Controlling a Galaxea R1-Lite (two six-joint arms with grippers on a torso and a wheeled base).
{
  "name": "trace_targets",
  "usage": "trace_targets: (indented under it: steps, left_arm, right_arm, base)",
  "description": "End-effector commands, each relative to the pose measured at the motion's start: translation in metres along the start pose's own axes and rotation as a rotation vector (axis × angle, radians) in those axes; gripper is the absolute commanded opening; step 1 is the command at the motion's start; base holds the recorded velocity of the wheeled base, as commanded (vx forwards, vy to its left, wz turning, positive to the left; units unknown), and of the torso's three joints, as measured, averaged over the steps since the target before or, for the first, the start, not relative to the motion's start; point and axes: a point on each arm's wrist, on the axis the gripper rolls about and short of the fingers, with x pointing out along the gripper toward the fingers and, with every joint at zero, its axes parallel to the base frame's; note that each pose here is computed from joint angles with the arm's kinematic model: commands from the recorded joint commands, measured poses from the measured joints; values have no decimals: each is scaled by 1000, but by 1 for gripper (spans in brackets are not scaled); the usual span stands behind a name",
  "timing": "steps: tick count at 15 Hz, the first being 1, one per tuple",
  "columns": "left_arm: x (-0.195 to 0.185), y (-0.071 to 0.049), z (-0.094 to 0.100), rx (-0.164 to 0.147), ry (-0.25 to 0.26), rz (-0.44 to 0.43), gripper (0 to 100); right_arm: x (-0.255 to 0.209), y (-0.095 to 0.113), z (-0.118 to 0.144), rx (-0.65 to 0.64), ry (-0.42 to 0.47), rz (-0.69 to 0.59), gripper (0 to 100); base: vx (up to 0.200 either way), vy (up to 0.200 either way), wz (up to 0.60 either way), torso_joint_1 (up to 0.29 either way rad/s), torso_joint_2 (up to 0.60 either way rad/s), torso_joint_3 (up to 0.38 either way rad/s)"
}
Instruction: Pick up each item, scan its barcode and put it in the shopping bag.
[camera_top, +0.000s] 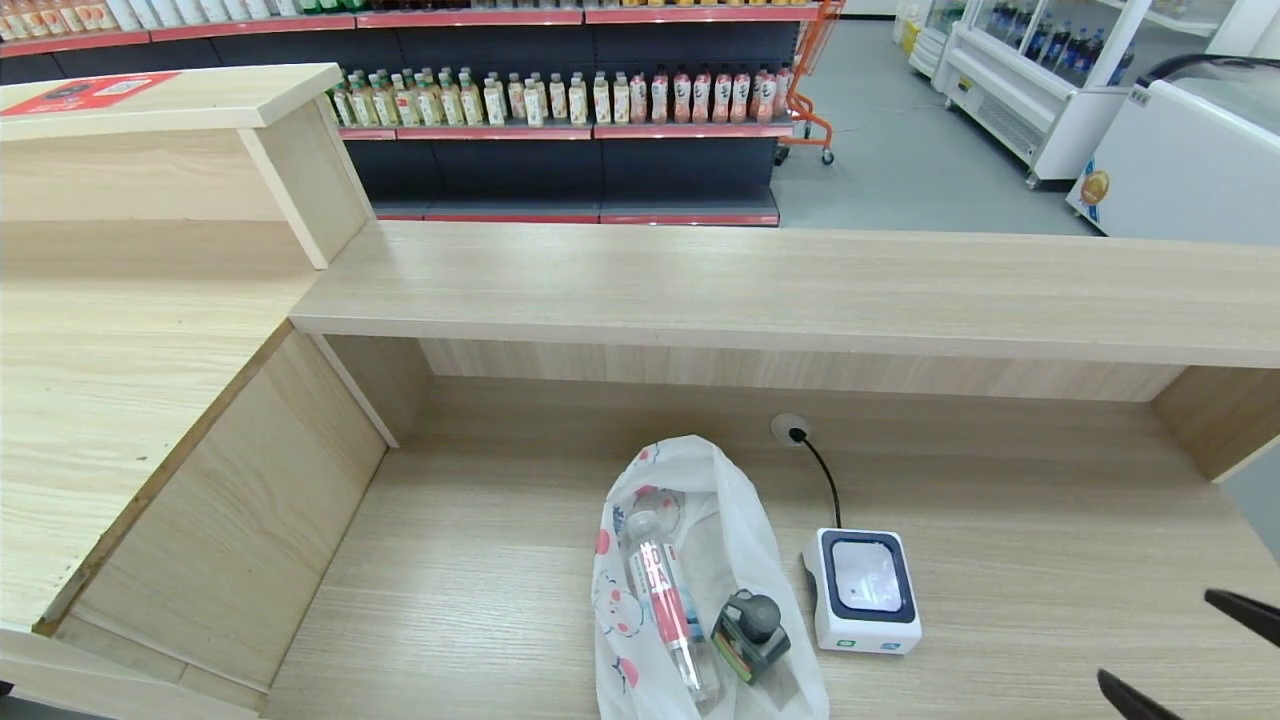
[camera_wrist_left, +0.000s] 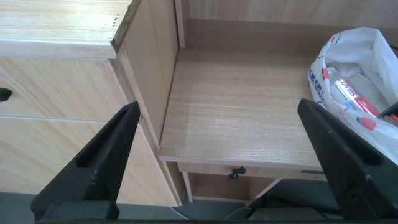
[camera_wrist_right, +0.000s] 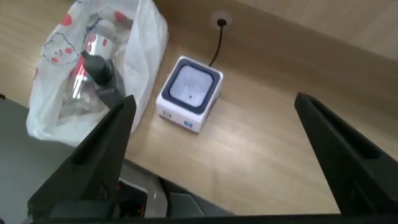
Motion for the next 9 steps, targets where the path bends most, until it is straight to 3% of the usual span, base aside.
trace_targets:
  steps: [1,9]
  left_arm:
    - [0,0,0,0,1,0,100]
    - [0,0,0,0,1,0,100]
  right_arm:
    - [-50,16,-45,62,-45,-136,100]
    - [-65,26,-61,78,-147,-155,100]
  base:
    - [0,0,0,0,0,0]
    - [0,0,0,0,0,0]
